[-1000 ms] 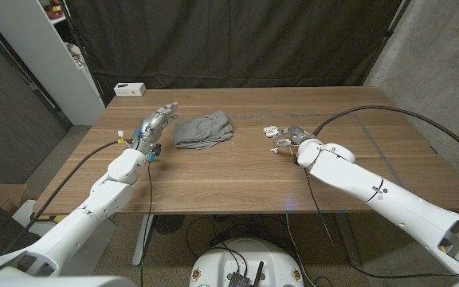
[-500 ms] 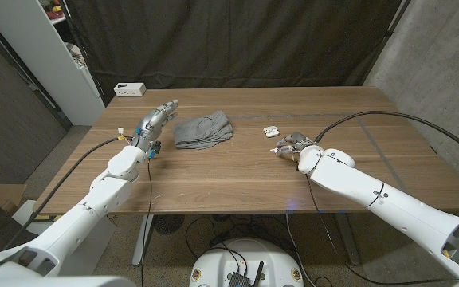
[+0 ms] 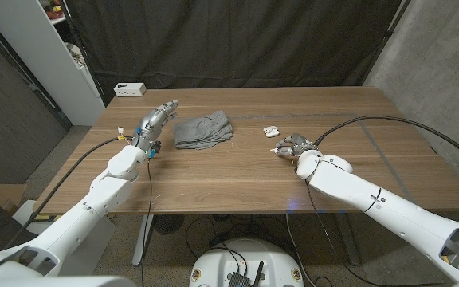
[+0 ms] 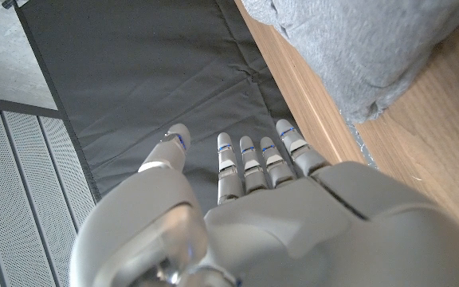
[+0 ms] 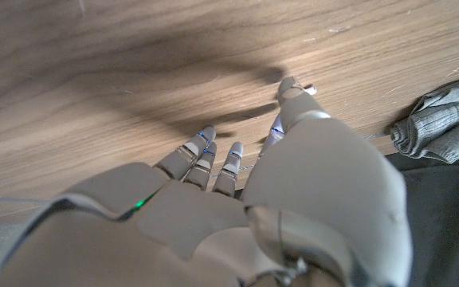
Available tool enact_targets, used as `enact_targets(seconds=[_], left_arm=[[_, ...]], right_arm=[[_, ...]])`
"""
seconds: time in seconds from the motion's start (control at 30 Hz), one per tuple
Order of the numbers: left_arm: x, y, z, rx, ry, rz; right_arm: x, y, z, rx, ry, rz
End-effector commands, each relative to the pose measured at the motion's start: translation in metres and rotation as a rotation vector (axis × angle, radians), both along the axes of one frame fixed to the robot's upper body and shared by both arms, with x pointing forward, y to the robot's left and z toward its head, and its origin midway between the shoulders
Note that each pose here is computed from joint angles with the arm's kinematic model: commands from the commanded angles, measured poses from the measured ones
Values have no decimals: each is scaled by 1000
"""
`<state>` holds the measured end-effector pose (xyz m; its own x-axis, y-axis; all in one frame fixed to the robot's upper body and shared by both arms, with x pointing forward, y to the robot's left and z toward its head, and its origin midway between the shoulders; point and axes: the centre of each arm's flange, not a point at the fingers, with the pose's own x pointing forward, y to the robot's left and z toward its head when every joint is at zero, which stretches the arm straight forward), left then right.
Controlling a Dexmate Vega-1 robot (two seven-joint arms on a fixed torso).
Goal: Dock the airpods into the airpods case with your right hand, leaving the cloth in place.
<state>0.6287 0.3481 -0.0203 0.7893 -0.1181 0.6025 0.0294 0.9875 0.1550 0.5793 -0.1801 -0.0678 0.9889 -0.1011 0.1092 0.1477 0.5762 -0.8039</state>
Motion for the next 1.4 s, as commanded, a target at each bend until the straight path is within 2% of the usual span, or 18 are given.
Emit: enact_targets(seconds=[0.03,0.73,1.1,1.4], left_arm=[[0,1,-5,-11,5,-1],[4,5,-13,-24,21,-11],[5,7,-13,-24,28,-7],[7,8,-15,-29,25,-13]], right_arm=[[1,2,-5,6,14,1],[3,15,-7,17,35,41],[6,16,-6,19,40,42],[3,19,-9,28,21,45]])
